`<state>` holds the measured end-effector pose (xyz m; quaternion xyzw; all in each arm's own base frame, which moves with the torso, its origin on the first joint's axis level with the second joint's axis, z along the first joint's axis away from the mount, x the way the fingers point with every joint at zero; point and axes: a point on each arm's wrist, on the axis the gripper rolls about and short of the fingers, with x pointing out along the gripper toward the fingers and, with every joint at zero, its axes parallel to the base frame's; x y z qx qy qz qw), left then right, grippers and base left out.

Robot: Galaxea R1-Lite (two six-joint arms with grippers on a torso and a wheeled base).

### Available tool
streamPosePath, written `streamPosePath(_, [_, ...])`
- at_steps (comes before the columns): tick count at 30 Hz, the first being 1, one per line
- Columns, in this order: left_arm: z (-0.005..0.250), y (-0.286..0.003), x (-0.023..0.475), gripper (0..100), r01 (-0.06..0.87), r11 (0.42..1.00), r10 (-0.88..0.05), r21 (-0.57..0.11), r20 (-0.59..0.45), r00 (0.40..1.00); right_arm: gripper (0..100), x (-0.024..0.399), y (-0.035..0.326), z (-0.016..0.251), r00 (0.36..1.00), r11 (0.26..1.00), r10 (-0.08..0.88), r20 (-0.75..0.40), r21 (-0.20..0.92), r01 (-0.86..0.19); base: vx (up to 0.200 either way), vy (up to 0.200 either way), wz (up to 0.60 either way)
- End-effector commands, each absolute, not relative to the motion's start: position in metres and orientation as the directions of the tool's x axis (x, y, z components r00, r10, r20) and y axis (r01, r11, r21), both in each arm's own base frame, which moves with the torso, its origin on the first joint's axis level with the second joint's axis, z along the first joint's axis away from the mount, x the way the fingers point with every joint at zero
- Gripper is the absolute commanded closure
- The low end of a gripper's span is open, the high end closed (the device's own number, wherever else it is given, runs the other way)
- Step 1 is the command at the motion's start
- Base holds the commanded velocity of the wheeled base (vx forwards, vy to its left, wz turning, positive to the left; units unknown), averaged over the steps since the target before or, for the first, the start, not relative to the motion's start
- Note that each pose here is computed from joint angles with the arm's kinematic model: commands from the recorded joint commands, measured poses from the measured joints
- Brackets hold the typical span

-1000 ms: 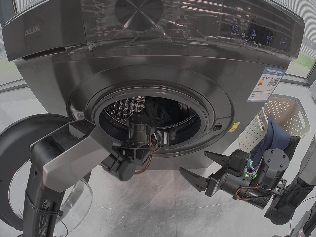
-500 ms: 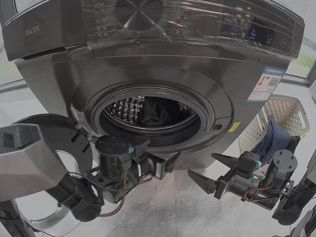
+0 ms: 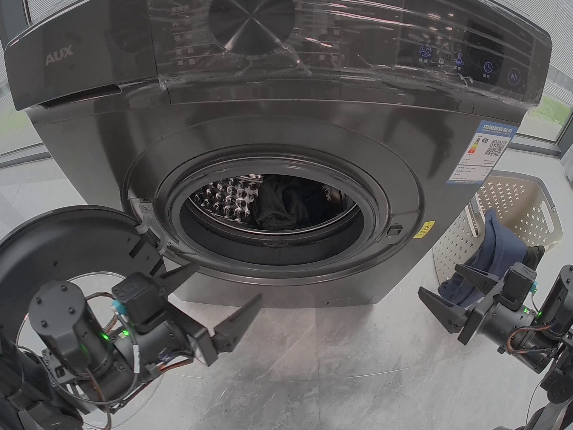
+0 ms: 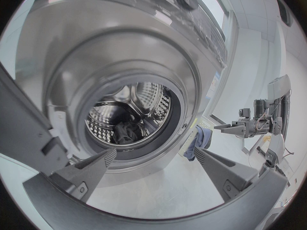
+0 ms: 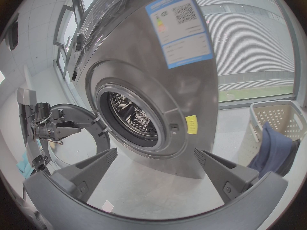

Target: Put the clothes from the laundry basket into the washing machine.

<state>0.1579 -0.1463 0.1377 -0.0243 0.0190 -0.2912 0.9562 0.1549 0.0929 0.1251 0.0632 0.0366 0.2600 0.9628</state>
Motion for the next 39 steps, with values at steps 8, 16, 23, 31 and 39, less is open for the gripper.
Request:
streamPosePath(8, [0.157, -0.067, 0.104, 0, 0.430, 0.898, -0.419, -0.086, 0.125, 0.899, 0, 0.098, 0.044, 0.142, 0.954, 0.947, 0.296, -0.038, 0.139, -0.288, -0.200, 0.000, 0.00])
streamPosePath(16, [0.148, -0.028, 0.048, 0, 0.454, 0.888, -0.447, -0.077, 0.090, 0.890, 0, 0.046, 0.012, 0.141, 0.984, 0.980, 0.174, 0.039, 0.091, -0.177, -0.200, 0.000, 0.00])
streamPosePath(23, [0.127, -0.006, 0.016, 0, 0.365, 0.928, -0.360, -0.074, 0.075, 0.930, 0, 0.012, -0.001, 0.141, 0.997, 0.996, 0.046, 0.070, 0.074, -0.051, -0.086, 0.000, 0.00])
streamPosePath(31, [0.103, 0.002, -0.007, 0, 0.257, 0.964, -0.253, -0.070, 0.064, 0.965, 0, -0.020, -0.003, 0.094, 0.999, 0.997, -0.035, 0.041, 0.065, 0.033, -0.075, 0.000, 0.00])
streamPosePath(39, [0.085, 0.001, -0.015, 0, 0.123, 0.991, -0.124, -0.051, -0.021, 0.992, 0, -0.023, 0.000, 0.075, 1.000, 1.000, -0.023, -0.003, 0.014, 0.023, 0.000, 0.000, 0.00])
